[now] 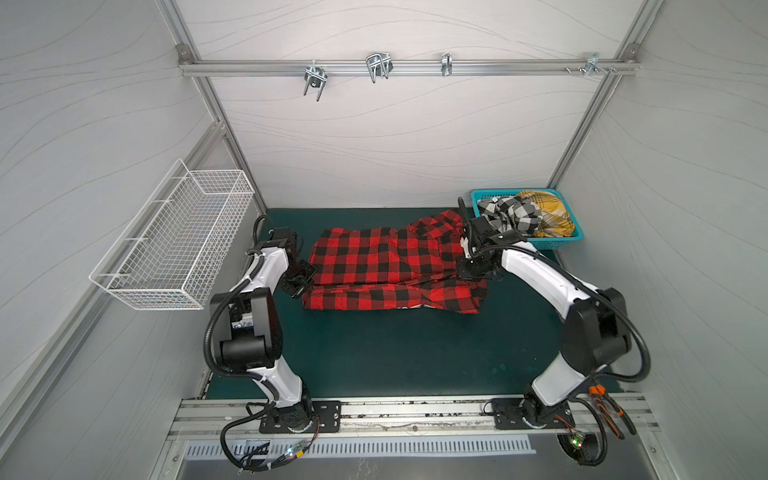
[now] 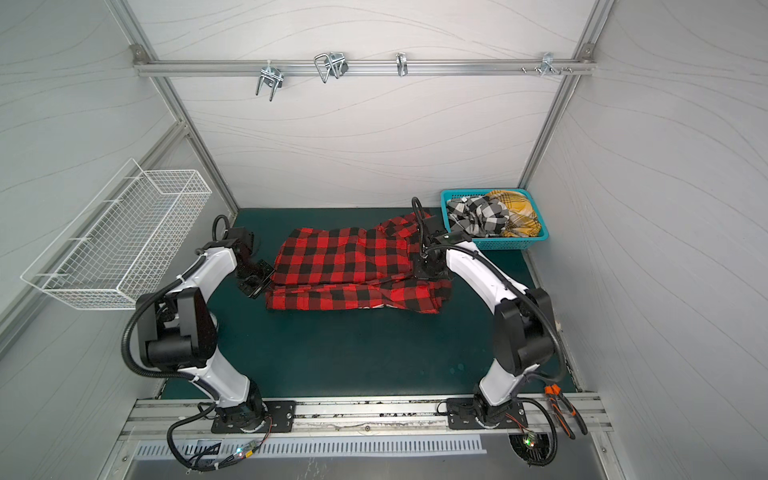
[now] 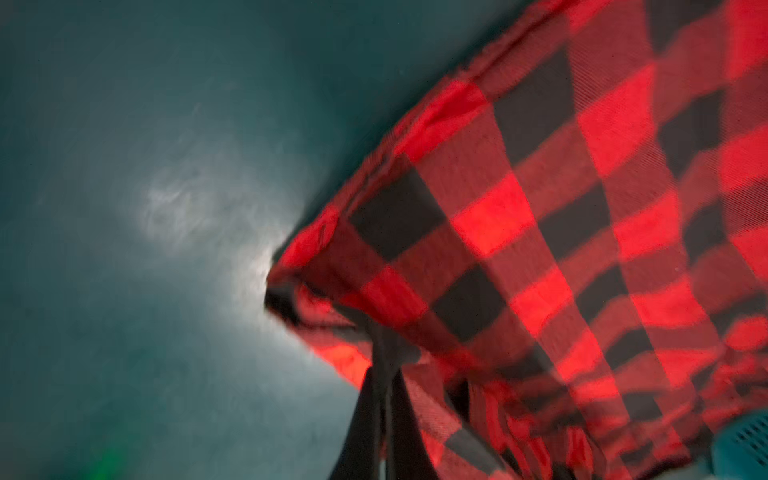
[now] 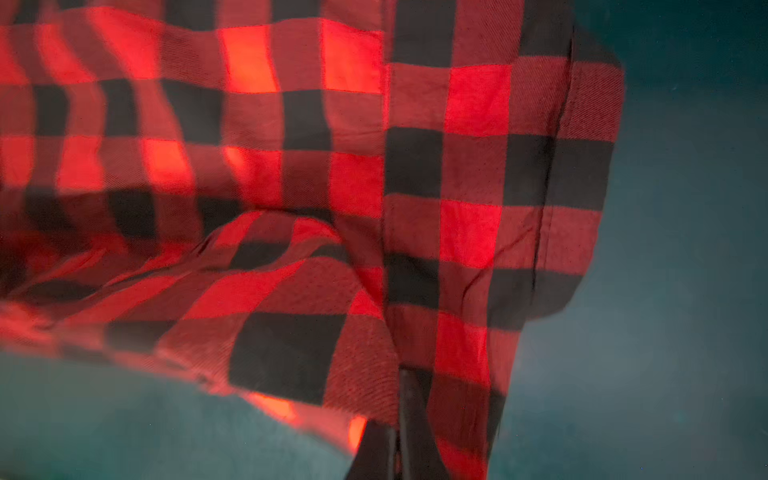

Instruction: Fold and stack the long sleeve shirts

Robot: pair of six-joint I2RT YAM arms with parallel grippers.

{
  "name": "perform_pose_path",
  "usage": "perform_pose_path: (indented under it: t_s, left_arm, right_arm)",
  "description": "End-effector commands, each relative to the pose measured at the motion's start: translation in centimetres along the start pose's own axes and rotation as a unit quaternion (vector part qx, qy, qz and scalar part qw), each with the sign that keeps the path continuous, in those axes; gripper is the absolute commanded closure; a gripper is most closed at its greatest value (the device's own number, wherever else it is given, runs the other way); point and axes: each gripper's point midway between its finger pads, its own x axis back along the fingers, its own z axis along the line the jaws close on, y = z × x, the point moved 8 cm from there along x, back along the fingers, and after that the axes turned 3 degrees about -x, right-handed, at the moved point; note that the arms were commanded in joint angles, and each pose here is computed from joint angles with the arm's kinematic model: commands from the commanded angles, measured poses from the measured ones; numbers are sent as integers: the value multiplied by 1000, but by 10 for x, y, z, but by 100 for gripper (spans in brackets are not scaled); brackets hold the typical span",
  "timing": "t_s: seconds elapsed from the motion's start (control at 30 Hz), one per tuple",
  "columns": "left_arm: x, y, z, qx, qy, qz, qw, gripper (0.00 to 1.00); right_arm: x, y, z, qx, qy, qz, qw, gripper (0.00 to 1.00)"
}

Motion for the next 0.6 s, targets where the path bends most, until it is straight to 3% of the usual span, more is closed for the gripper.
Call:
perform_pose_path:
  t_s: [0.0,0.3,0.4,0.57]
  left_arm:
    - [-27,12,-6,-13,31,8,999,100]
    - [-54,22,-8,-28,62,21,997,97]
    - [-54,19,-8,-36,68,20,997,68]
    - [-5,8,-34,-90,61,-36,993,49]
  right_arm:
    - [-26,14,10,-8,41,26,999,100]
    - [-73,22,11,-17,43,83,995,100]
    - [-82,14,9,-20,39,104,994,100]
    - [-78,9,12,-20,41,104,994,100]
